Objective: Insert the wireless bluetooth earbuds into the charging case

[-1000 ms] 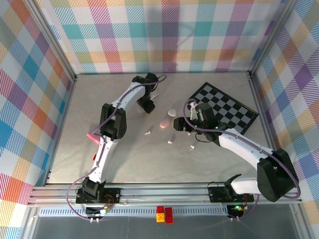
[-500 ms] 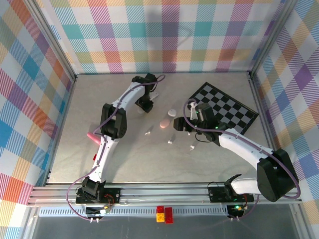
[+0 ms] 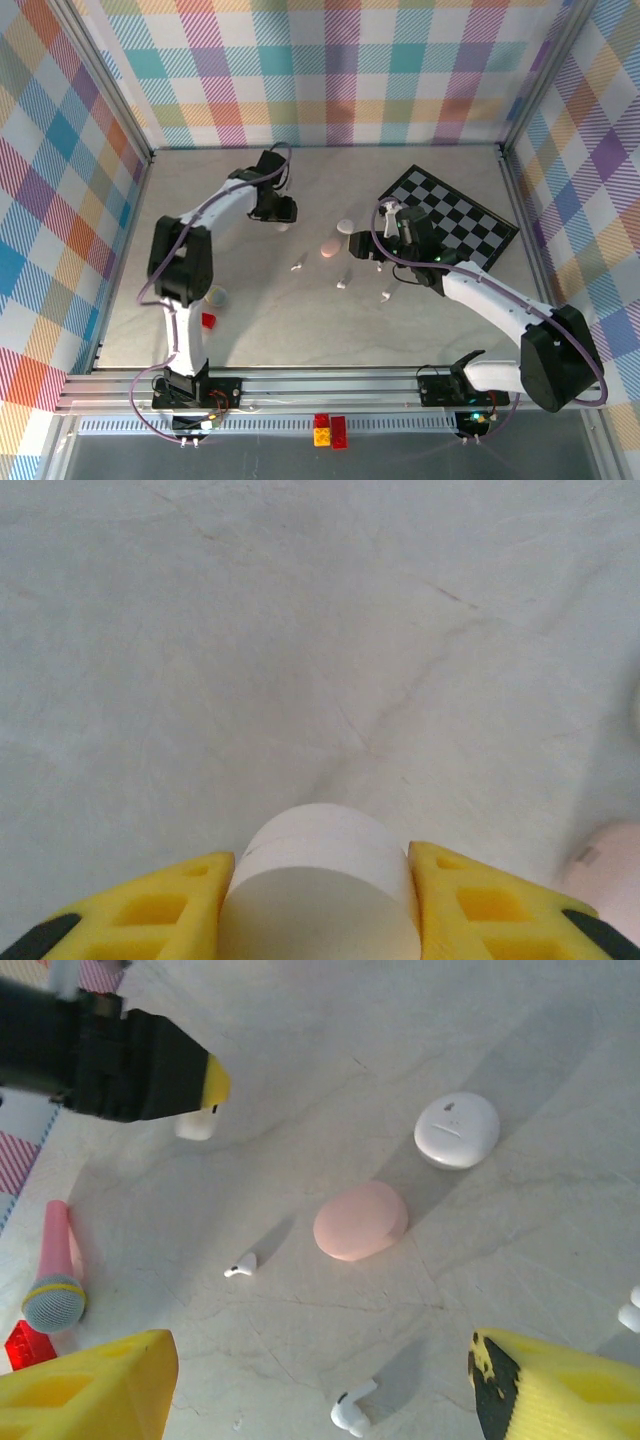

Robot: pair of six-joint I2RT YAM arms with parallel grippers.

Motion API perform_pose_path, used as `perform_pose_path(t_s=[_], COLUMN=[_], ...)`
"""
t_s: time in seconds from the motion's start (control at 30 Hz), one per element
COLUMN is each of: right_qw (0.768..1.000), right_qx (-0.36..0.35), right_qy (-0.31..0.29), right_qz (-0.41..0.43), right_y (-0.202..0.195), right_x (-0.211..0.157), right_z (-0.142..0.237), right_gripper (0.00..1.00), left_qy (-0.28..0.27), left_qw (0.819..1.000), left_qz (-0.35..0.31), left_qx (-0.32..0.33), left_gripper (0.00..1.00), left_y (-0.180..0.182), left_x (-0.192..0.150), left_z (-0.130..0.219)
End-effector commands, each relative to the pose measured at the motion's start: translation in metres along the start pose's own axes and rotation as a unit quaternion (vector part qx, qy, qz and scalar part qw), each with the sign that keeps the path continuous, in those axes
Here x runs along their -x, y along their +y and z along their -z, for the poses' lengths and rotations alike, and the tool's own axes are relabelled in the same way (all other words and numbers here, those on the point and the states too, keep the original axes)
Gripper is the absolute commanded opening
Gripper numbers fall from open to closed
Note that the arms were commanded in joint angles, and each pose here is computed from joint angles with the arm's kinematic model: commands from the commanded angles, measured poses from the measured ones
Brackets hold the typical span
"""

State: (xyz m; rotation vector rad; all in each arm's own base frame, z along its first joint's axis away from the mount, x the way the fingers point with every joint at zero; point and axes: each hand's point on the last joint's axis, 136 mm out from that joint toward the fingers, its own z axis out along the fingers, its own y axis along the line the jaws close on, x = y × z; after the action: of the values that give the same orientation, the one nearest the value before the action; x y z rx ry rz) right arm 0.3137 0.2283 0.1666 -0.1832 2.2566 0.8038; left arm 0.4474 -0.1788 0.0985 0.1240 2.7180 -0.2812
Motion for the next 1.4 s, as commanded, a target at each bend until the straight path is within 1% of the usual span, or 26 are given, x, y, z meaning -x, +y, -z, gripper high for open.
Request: perform_pose_path(t_s=[0.0,0.07,0.13,0.2,0.23,0.33,0.43,0.47,0.53,0.63,0.73,0.8,1.13,1.27,1.3,1.37], right_qw=[0.999,0.998,0.995,0.992,0.990,0.986,0.979,0.977,0.971,0.968,0.965,0.963,0.947,0.945,0.946,0.945], right_qx=[0.041,0.063,0.092,0.121,0.133,0.151,0.177,0.184,0.199,0.213,0.229,0.236,0.284,0.288,0.289,0.291], right_qy=[-0.019,-0.021,-0.023,-0.028,-0.030,-0.038,-0.048,-0.053,-0.069,-0.068,-0.069,-0.069,-0.057,-0.064,-0.067,-0.072], right_qz=[0.009,0.007,0.012,0.022,0.030,0.054,0.089,0.097,0.112,0.112,0.109,0.108,0.142,0.138,0.133,0.127], right_y=[0.015,0.023,0.033,0.044,0.050,0.063,0.082,0.087,0.098,0.106,0.113,0.118,0.152,0.159,0.159,0.162], right_x=[0.011,0.013,0.015,0.017,0.017,0.016,0.011,0.011,0.010,0.010,0.013,0.015,0.010,0.014,0.016,0.022], right_z=[-0.005,-0.007,-0.009,-0.010,-0.011,-0.018,-0.021,-0.022,-0.021,-0.025,-0.028,-0.030,-0.029,-0.031,-0.032,-0.033], right_gripper=[0.76,0.76,0.76,0.76,0.77,0.78,0.80,0.80,0.80,0.80,0.79,0.79,0.79,0.79,0.76,0.68], left_qy=[-0.116,-0.154,-0.170,-0.171,-0.171,-0.173,-0.156,-0.152,-0.140,-0.125,-0.135,-0.135,-0.124,-0.122,-0.122,-0.119], left_qw=[0.982,0.967,0.951,0.938,0.931,0.912,0.891,0.888,0.887,0.883,0.870,0.864,0.864,0.865,0.865,0.866], left_qz=[0.127,0.158,0.202,0.232,0.251,0.289,0.330,0.339,0.360,0.382,0.402,0.411,0.411,0.406,0.405,0.403], left_qx=[-0.084,-0.127,-0.162,-0.194,-0.202,-0.235,-0.268,-0.270,-0.253,-0.243,-0.253,-0.258,-0.264,-0.268,-0.269,-0.271], left_gripper=[0.37,0.37,0.33,0.33,0.34,0.35,0.35,0.35,0.34,0.32,0.32,0.32,0.32,0.32,0.32,0.32], left_y=[-0.021,-0.028,-0.033,-0.040,-0.044,-0.062,-0.083,-0.086,-0.086,-0.083,-0.078,-0.077,-0.080,-0.082,-0.082,-0.083], left_x=[0.035,0.034,0.028,0.020,0.014,-0.001,-0.016,-0.019,-0.026,-0.034,-0.040,-0.043,-0.049,-0.048,-0.048,-0.049], left_z=[0.046,0.066,0.082,0.094,0.099,0.114,0.125,0.130,0.137,0.148,0.157,0.161,0.163,0.165,0.165,0.165])
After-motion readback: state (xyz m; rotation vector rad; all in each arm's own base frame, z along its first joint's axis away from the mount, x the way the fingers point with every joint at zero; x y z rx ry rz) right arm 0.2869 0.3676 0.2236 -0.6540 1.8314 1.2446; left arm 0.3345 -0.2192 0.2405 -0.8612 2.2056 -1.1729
